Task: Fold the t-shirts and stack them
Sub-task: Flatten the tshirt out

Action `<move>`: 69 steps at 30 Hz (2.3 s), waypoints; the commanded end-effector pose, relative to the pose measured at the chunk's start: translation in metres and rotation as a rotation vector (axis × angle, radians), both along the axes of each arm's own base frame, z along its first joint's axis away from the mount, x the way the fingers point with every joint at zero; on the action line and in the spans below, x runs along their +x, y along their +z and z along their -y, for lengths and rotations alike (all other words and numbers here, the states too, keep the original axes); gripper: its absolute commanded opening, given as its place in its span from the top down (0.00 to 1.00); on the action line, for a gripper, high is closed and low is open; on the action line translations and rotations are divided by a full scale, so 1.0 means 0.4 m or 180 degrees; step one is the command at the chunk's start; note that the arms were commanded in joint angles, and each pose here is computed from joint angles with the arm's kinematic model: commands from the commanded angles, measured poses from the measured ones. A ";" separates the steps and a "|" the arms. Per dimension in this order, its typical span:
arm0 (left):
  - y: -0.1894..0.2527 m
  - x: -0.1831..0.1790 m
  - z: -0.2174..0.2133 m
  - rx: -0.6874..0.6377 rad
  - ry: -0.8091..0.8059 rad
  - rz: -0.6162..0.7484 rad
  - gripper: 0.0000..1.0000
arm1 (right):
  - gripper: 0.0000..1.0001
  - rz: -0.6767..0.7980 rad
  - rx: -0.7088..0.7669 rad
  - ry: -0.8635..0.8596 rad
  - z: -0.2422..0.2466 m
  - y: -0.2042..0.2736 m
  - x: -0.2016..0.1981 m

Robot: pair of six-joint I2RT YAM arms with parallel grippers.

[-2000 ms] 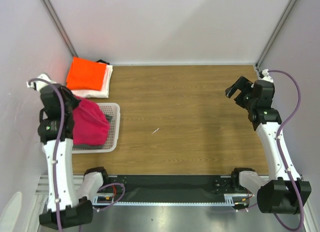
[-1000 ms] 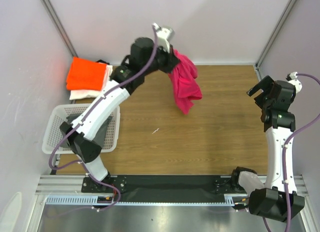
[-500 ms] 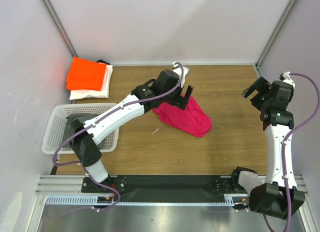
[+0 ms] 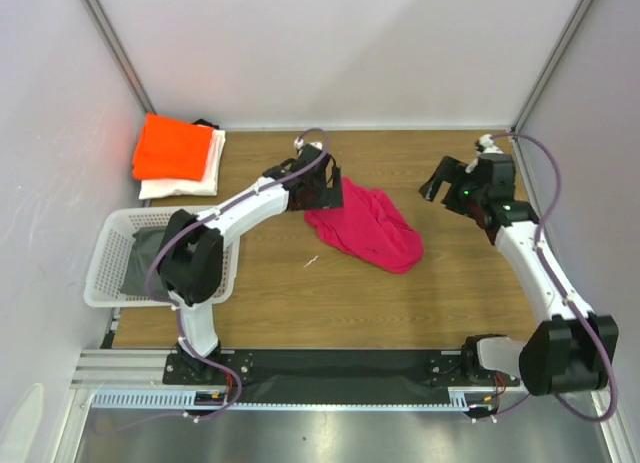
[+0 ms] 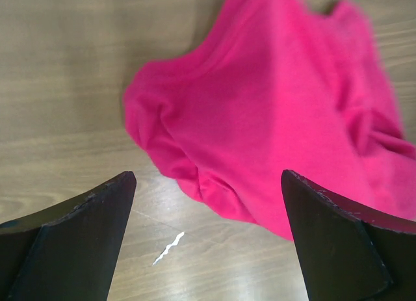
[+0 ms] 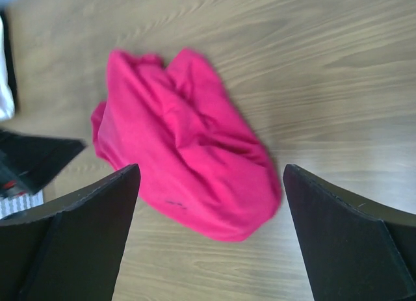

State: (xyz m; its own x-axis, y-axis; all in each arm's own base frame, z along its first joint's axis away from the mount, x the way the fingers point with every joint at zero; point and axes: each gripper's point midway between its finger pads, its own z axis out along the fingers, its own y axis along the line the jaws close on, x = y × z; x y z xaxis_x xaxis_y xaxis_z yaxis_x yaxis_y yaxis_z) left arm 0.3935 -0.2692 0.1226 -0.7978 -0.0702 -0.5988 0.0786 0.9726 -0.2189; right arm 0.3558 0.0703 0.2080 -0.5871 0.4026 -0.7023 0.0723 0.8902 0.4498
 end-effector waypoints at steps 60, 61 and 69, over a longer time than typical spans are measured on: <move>0.449 -0.240 0.312 0.0205 -0.1554 0.1212 0.00 | 0.00 0.0169 -0.0015 -0.0498 0.152 0.134 -0.038; 0.443 -0.231 0.279 0.0107 -0.1368 0.1037 0.00 | 0.00 0.0196 -0.0023 -0.0419 0.143 0.132 -0.035; 0.238 -0.126 -0.109 -0.0518 0.0059 0.0218 0.00 | 0.00 0.0465 -0.0547 0.0894 -0.146 0.054 -0.024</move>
